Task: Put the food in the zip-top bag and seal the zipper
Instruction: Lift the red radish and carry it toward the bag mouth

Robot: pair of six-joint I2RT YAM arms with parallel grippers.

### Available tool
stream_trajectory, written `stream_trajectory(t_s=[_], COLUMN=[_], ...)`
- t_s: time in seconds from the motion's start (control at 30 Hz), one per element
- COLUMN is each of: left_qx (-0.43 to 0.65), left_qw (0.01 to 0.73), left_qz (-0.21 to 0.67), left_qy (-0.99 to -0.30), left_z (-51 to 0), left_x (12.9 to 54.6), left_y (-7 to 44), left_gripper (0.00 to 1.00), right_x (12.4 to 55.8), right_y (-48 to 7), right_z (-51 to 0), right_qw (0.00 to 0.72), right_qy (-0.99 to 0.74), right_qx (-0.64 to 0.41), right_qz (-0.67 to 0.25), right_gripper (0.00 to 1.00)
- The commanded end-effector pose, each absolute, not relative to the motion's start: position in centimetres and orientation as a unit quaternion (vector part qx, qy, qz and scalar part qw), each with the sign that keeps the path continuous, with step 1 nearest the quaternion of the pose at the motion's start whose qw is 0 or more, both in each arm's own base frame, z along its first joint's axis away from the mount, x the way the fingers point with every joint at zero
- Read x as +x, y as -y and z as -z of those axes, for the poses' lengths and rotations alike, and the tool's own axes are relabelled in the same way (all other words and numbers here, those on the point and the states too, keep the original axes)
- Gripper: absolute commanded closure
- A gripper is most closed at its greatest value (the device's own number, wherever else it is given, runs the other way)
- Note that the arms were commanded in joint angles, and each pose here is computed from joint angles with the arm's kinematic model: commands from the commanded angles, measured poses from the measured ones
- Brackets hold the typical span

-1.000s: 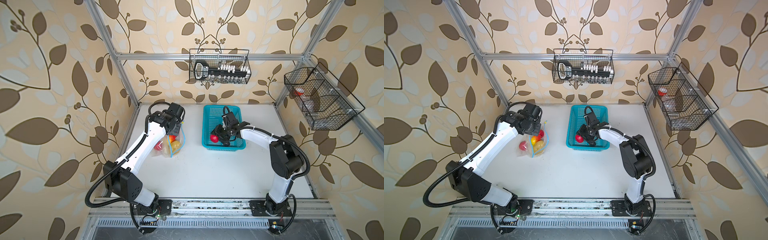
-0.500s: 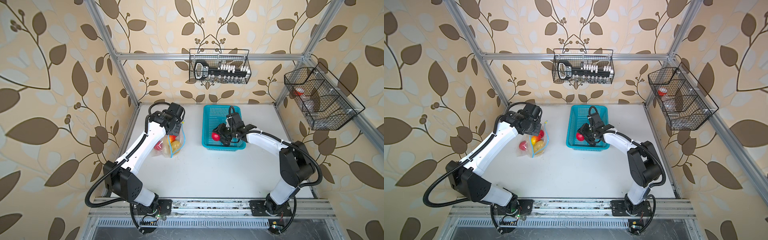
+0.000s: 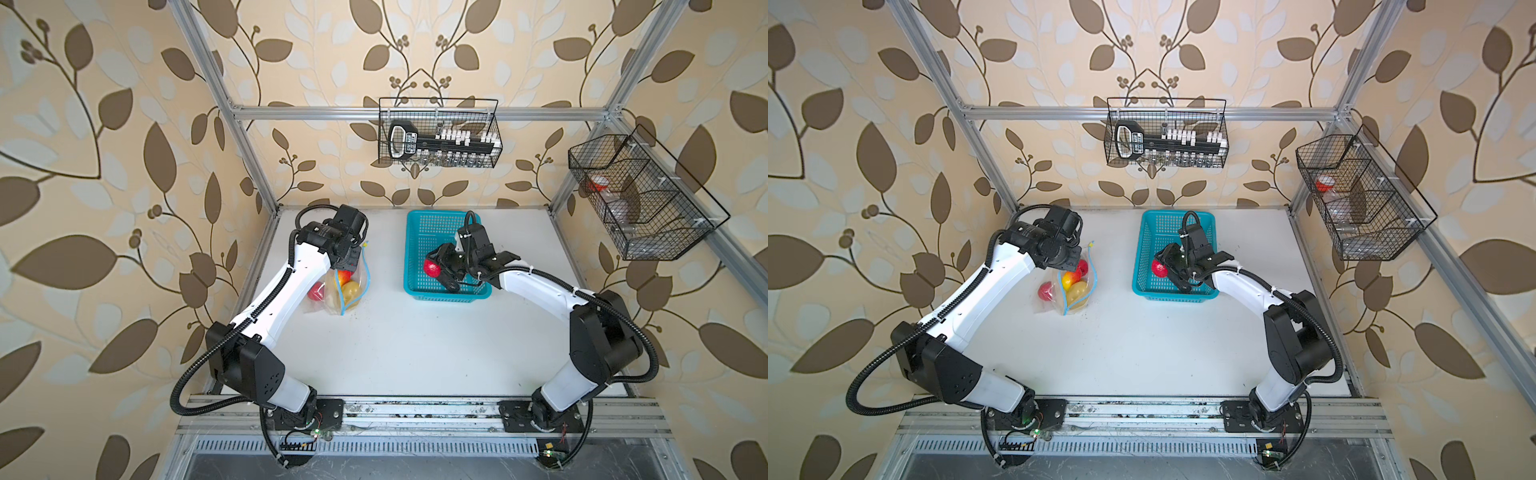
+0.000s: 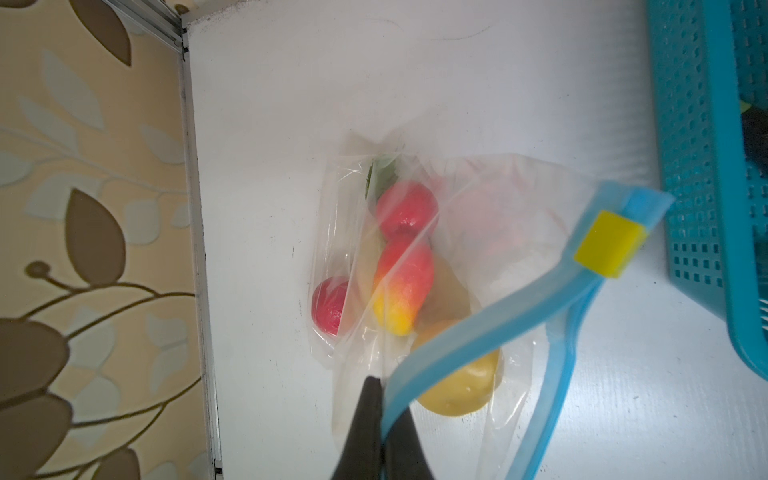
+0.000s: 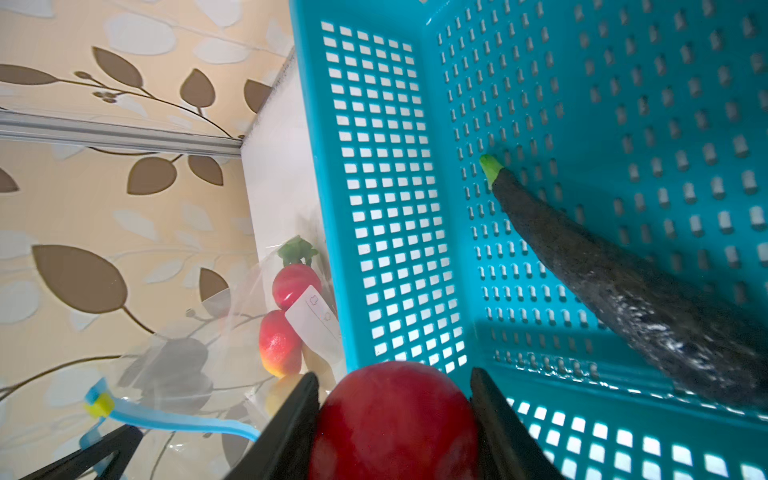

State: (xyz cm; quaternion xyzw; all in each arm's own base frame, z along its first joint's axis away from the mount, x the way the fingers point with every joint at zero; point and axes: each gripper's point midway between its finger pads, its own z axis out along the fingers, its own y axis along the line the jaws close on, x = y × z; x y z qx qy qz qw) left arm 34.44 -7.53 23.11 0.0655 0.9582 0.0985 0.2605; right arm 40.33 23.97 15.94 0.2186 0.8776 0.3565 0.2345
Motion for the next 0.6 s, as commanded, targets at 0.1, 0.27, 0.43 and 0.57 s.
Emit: stream_trajectory(t_s=[0.1, 0.27, 0.43, 0.57], left_qx=[0.056, 0.056, 0.056, 0.056], left_qw=[0.278, 0.277, 0.275, 0.273], left_qz=[-0.085, -0.084, -0.082, -0.082], left_qy=[-0.955, -0.956, -0.956, -0.957], left_z=[-24.5, -24.4, -24.4, -24.3], left_x=[34.0, 34.1, 34.1, 34.1], left_y=[7.3, 7.4, 7.5, 7.5], left_gripper=[1.00, 1.00, 1.00, 1.00], right_x=[39.8, 39.7, 39.5, 39.3], right_y=[-24.9, -26.1, -27.9, -29.5], right_z=[-18.2, -19.5, -19.8, -20.8], right_qw=[0.245, 0.249, 0.237, 0.238], right_qy=[-0.862, -0.858, -0.855, -0.851], right_qx=[0.215, 0.202, 0.190, 0.175], right_qz=[-0.388, -0.400, -0.420, -0.435], right_gripper=[0.61, 0.60, 0.60, 0.60])
